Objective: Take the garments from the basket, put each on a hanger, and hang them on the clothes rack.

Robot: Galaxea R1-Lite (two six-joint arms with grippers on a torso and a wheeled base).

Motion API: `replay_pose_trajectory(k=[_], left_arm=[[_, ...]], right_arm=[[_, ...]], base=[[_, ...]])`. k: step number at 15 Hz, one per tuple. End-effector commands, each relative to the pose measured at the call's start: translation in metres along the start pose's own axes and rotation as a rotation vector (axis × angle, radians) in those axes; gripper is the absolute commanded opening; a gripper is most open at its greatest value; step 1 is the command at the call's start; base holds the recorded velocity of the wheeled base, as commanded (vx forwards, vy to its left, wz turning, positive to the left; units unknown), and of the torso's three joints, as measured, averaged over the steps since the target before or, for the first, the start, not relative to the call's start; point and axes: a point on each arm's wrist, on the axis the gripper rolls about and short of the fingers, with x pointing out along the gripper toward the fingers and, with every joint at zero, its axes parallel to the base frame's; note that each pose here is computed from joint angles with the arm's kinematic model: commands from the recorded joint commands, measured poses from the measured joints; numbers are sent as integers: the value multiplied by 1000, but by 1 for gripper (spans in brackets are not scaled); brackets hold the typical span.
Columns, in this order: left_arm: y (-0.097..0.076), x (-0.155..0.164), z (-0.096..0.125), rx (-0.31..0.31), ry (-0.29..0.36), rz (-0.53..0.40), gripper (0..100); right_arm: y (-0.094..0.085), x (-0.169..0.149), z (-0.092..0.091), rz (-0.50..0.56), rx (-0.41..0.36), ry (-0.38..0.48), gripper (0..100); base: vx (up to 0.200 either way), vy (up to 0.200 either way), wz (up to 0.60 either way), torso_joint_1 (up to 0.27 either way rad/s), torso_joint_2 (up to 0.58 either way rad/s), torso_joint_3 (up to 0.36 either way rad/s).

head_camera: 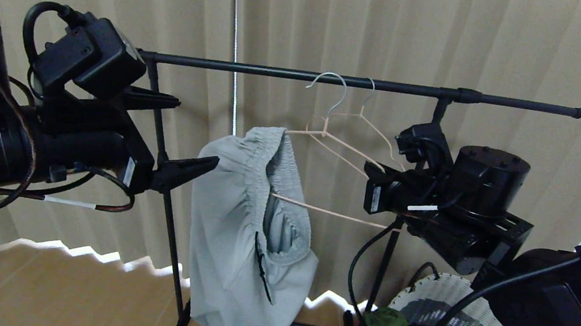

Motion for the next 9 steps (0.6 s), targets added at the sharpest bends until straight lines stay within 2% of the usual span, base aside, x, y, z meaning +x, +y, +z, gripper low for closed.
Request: replay_pose_trajectory(k=[1, 5, 6, 9], left_arm=[[5, 8, -4, 23, 7, -12, 100], [5, 29, -11, 31, -41, -155, 100], [10, 28, -12, 26, -72, -187, 100], [23, 33, -16, 17, -104, -220, 100]], right_arm=[[-2, -6, 3, 0, 3, -11, 0], [-3, -15, 8, 43, 8, -29, 0], [-4, -21, 10, 69, 8, -33, 0], [-4, -25, 10, 97, 8, -31, 0]], base=[[0, 0, 0, 0, 0, 0], [0, 0, 0, 0, 0, 0], [0, 0, 0, 0, 0, 0], [0, 0, 0, 0, 0, 0]])
